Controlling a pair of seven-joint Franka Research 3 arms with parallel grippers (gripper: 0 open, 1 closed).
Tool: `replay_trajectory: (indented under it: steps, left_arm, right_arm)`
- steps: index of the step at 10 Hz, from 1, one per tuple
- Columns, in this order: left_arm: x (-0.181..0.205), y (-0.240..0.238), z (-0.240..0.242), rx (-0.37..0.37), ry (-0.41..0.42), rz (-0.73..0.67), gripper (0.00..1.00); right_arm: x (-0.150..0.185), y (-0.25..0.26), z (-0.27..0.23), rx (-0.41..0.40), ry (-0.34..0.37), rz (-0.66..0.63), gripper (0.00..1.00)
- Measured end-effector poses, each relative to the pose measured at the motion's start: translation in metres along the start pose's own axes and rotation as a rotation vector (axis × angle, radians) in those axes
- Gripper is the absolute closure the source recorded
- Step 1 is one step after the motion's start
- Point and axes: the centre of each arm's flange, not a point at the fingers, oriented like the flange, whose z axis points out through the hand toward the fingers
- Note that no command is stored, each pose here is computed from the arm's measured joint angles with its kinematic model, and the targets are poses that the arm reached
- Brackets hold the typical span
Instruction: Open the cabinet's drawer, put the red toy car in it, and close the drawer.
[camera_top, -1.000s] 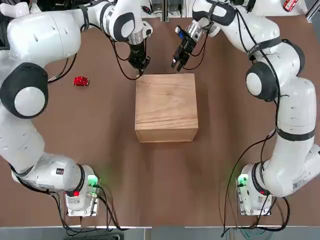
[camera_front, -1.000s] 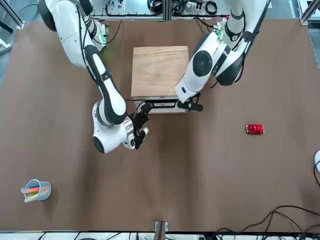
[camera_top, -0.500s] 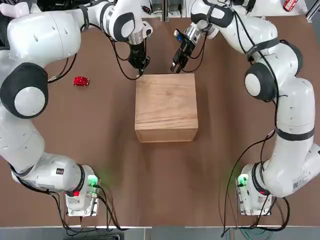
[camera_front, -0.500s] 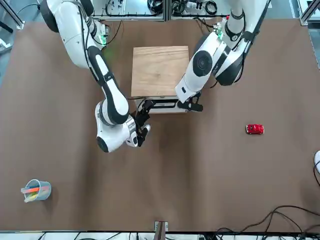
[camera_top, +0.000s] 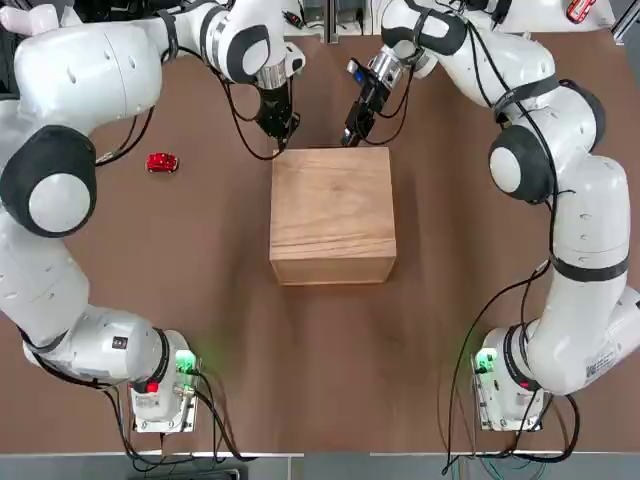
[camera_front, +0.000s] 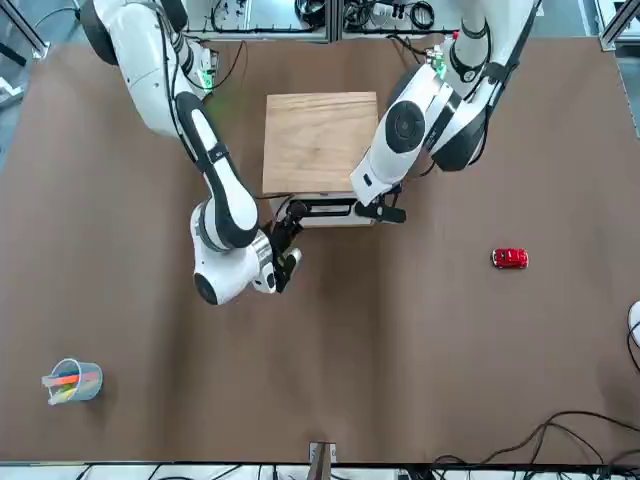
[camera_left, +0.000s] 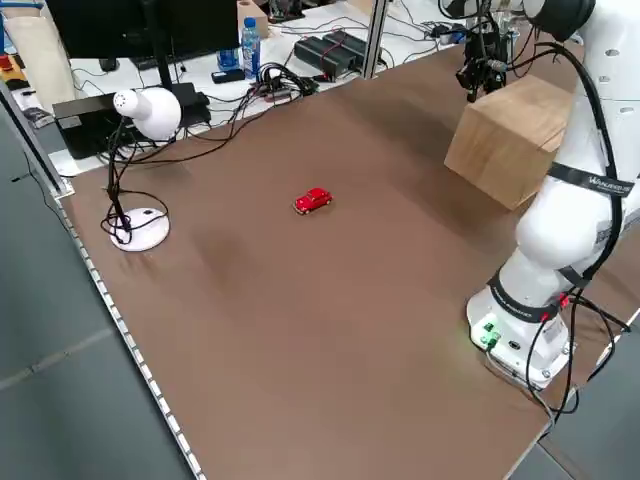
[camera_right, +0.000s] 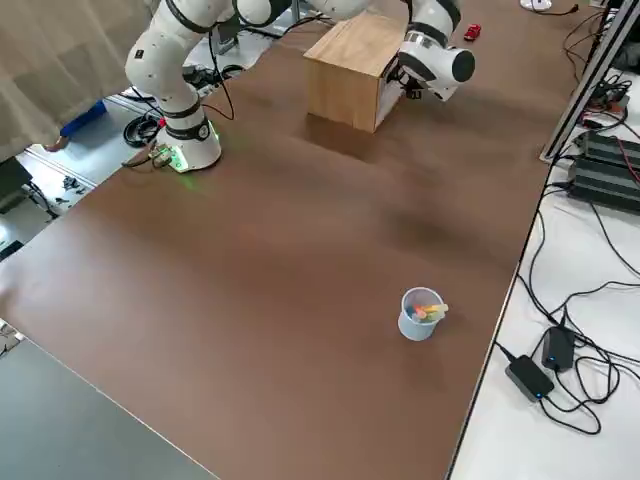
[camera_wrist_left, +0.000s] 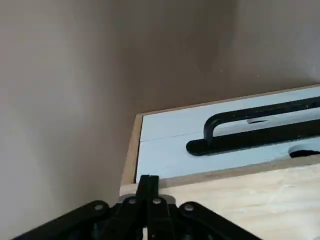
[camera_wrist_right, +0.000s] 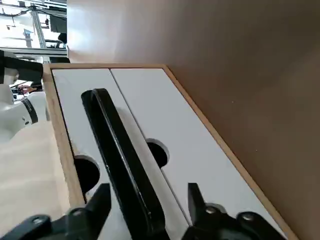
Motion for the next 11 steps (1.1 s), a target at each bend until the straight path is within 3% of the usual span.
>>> replay_trajectory:
  steps: [5, 11]
  left_arm:
    - [0.0004, -0.0006, -0.0001, 0.0, 0.0, -0.002, 0.99]
    - [0.0009, -0.0015, -0.0002, 0.0, 0.0, -0.004, 0.98]
  right_arm:
    - [-0.0002, -0.0052, 0.007, 0.009, -0.023, -0.006, 0.58]
    - [-0.0004, -0.0033, 0.0065, -0.002, -0.024, -0.002, 0.7]
